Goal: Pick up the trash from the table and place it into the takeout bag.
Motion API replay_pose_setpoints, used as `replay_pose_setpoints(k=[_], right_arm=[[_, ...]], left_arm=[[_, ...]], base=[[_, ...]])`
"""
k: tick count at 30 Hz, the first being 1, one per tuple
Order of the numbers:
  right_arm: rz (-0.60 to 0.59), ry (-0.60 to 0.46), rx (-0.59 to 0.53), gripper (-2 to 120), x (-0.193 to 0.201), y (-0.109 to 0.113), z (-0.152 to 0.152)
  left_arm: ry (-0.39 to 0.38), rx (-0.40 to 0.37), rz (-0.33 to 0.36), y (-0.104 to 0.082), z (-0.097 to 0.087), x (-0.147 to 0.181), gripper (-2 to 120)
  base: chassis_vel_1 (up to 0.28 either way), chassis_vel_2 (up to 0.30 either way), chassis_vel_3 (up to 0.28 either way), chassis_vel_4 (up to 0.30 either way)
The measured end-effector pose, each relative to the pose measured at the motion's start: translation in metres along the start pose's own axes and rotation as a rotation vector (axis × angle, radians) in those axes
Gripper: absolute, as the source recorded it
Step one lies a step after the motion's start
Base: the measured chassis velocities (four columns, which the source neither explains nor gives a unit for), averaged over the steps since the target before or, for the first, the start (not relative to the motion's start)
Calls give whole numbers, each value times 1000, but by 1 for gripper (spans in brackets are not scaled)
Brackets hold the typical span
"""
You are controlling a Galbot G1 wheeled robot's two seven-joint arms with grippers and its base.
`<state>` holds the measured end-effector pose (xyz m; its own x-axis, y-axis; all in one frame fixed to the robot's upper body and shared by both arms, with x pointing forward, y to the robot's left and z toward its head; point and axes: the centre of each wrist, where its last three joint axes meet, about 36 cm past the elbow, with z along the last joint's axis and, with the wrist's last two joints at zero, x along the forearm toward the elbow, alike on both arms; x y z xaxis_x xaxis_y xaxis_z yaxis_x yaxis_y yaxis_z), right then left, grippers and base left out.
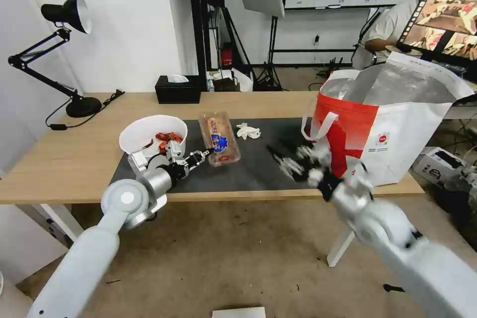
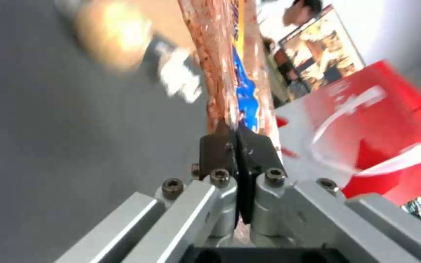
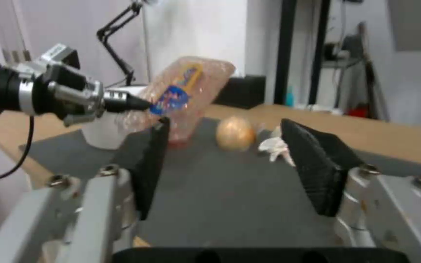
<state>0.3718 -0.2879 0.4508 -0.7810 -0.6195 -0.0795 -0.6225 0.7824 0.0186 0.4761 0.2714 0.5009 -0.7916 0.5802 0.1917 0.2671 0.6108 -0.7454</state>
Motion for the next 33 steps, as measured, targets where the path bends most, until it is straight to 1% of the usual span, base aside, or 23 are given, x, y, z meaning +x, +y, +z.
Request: replay_pose_setpoints(k=[3, 4, 6, 7, 8, 9, 10, 11, 13, 14, 16, 17, 19, 21, 23, 24, 26, 27, 28, 30, 31, 32, 33], right_arm=[[49, -30, 24, 81, 24, 11, 5], [49, -30, 24, 81, 24, 11, 5], [75, -31, 32, 88, 35, 14, 9], [75, -31, 32, 88, 35, 14, 9], [101, -27, 37, 96, 45, 18, 15], [117, -25, 39, 97, 52, 19, 19], [160, -14, 40, 100, 69, 25, 30], [160, -14, 40, 100, 69, 25, 30], [210, 8, 57, 100, 93, 32, 47], [210, 8, 57, 100, 93, 32, 47], [235, 19, 66, 100, 108, 38, 60], [235, 19, 66, 100, 108, 38, 60], [272, 27, 62, 100, 120, 49, 73], [283, 31, 61, 100, 123, 54, 77], [304, 44, 66, 100, 132, 66, 85], [304, 44, 66, 100, 132, 66, 85], [311, 53, 70, 100, 135, 70, 88], [317, 61, 72, 100, 136, 72, 90], [317, 61, 72, 100, 136, 72, 90], [318, 67, 76, 100, 138, 72, 91], [321, 75, 82, 100, 140, 70, 92], [321, 75, 82, 100, 140, 70, 92], [322, 81, 86, 100, 141, 69, 93]], left_arm=[[-23, -22, 22, -7, -10, 0, 0], [-23, -22, 22, -7, -10, 0, 0], [-37, -36, 39, -10, -14, -1, 0], [-37, -36, 39, -10, -14, -1, 0], [-51, -54, 58, -14, -20, -3, 0], [-61, -64, 66, -15, -23, -4, 0], [-92, -91, 92, -21, -33, -9, 0], [-92, -91, 92, -21, -33, -9, 0], [-136, -134, 118, -33, -46, -19, 0], [-136, -134, 118, -33, -46, -19, 0], [-161, -164, 136, -43, -51, -30, 0], [-161, -164, 136, -43, -51, -30, 0], [-207, -207, 155, -56, -57, -49, 0], [-212, -215, 159, -60, -57, -54, 0], [-232, -240, 188, -76, -61, -76, 0], [-232, -240, 188, -76, -61, -76, 0], [-242, -257, 209, -89, -61, -91, 0], [-250, -266, 228, -101, -62, -104, 0], [-250, -266, 228, -101, -62, -104, 0], [-253, -271, 249, -115, -63, -116, 0], [-249, -275, 271, -132, -61, -130, 0], [-249, -275, 271, -132, -61, -130, 0], [-247, -280, 286, -143, -58, -139, 0]], base=[[0, 0, 0, 0], [0, 0, 0, 0], [0, 0, 0, 0], [0, 0, 0, 0], [0, 0, 0, 0], [0, 0, 0, 0], [0, 0, 0, 0], [0, 0, 0, 0], [0, 0, 0, 0], [0, 0, 0, 0], [0, 0, 0, 0], [0, 0, 0, 0], [0, 0, 0, 0], [0, 0, 0, 0], [0, 0, 0, 0], [0, 0, 0, 0], [0, 0, 0, 0], [0, 0, 0, 0], [0, 0, 0, 0], [0, 0, 0, 0], [0, 0, 0, 0], [0, 0, 0, 0], [0, 0, 0, 0]])
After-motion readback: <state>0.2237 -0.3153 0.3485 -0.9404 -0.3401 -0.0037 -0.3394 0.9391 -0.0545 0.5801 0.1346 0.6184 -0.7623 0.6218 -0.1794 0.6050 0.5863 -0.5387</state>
